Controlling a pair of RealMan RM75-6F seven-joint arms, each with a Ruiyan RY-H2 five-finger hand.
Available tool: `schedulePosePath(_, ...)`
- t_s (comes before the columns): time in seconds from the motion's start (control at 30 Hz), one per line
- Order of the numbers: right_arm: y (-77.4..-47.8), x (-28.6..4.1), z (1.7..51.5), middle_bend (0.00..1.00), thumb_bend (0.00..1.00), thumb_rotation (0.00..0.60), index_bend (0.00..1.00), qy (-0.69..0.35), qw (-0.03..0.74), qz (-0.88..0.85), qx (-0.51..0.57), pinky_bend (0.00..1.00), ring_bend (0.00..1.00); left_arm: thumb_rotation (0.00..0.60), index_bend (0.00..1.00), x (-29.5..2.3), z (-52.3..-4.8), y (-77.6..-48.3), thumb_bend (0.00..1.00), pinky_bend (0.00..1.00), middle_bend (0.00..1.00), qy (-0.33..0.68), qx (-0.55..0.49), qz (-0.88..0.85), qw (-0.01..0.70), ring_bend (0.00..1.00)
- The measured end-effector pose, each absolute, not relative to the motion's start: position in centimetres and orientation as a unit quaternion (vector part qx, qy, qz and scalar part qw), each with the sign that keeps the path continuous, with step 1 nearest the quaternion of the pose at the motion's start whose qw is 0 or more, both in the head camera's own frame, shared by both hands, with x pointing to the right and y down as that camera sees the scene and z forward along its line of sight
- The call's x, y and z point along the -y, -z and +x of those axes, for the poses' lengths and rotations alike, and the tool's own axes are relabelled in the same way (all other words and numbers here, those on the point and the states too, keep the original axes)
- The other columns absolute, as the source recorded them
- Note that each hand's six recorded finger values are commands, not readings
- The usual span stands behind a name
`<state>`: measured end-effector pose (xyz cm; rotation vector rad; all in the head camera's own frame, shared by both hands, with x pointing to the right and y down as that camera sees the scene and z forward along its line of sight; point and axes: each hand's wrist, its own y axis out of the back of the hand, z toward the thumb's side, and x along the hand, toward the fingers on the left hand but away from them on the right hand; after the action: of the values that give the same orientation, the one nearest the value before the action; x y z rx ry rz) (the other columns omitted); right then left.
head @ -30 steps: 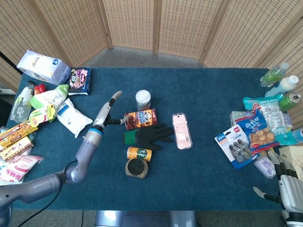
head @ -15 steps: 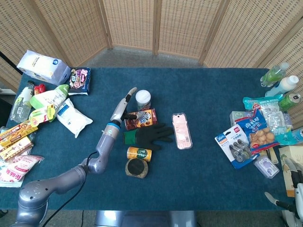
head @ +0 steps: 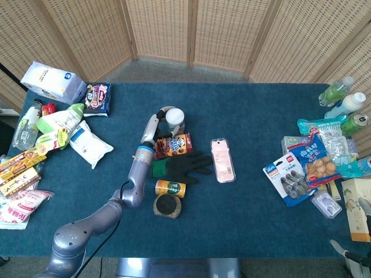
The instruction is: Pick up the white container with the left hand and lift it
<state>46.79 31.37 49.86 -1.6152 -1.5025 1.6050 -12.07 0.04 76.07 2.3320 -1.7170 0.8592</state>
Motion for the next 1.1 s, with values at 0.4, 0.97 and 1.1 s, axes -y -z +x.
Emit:
schedulePosePath(0.4,-51.7,-30.8,46.2,0.0,0.1,0.6,0.0,-0.57,0.197,-0.598,0.528,0.0,0.0,0.6,0.63,0.6,-14.6,-72.8,0.65,0.44,0.56,-0.203,0.597,0.772,0.074,0.61)
schedulePosePath(0.97,-54.6,-30.1,44.3,0.0,0.1,0.6,0.0,-0.549,0.187,-0.639,0.505,0.0,0.0,0.6,0.61,-3.0,-23.8,-57.4,0.63,0.43,0.54,-0.13,0.595,0.789,0.08,0.61)
schedulePosePath(1.1,-54.8,-30.0,44.0,0.0,0.1,0.6,0.0,-0.549,0.188,-0.642,0.501,0.0,0.0,0.6,0.61,-3.7,-26.7,-55.6,0.63,0.43,0.54,-0.141,0.61,0.776,0.068,0.61)
